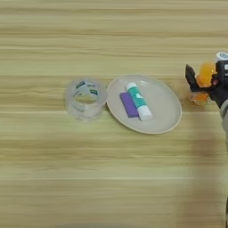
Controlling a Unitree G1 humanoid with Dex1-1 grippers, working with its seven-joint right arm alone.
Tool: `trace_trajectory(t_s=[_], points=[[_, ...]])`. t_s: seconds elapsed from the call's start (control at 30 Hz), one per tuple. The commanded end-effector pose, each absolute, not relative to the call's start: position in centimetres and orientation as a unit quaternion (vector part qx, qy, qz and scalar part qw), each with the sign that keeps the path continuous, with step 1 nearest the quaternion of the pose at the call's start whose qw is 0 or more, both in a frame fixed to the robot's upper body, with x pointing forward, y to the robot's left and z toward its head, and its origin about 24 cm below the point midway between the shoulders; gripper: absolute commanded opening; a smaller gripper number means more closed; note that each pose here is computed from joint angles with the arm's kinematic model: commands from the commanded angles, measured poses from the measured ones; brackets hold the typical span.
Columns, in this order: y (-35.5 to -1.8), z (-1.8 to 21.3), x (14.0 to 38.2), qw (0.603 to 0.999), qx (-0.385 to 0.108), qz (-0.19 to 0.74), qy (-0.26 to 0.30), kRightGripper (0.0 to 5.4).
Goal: Move the objects on the table
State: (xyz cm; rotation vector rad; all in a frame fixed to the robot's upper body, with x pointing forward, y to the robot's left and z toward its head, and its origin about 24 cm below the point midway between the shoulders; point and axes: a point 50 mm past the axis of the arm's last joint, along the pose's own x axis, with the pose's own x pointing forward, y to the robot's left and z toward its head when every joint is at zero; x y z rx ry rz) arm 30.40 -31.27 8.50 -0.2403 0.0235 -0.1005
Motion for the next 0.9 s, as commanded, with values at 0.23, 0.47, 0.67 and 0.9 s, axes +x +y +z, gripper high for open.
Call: trace_trajectory(t_s=[0.23, 0.47, 0.67, 0.9], points=[[-31.8, 12.5, 31.3, 0.987, -0.139, -0.068, -0.053, 5.38], [-31.9, 12.6, 31.4, 0.986, -0.135, -0.075, -0.056, 5.38], [-32.5, 12.6, 31.3, 0.986, -0.126, -0.094, -0.054, 5.38], [-33.1, 12.5, 31.2, 0.985, -0.117, -0.114, -0.046, 5.38]])
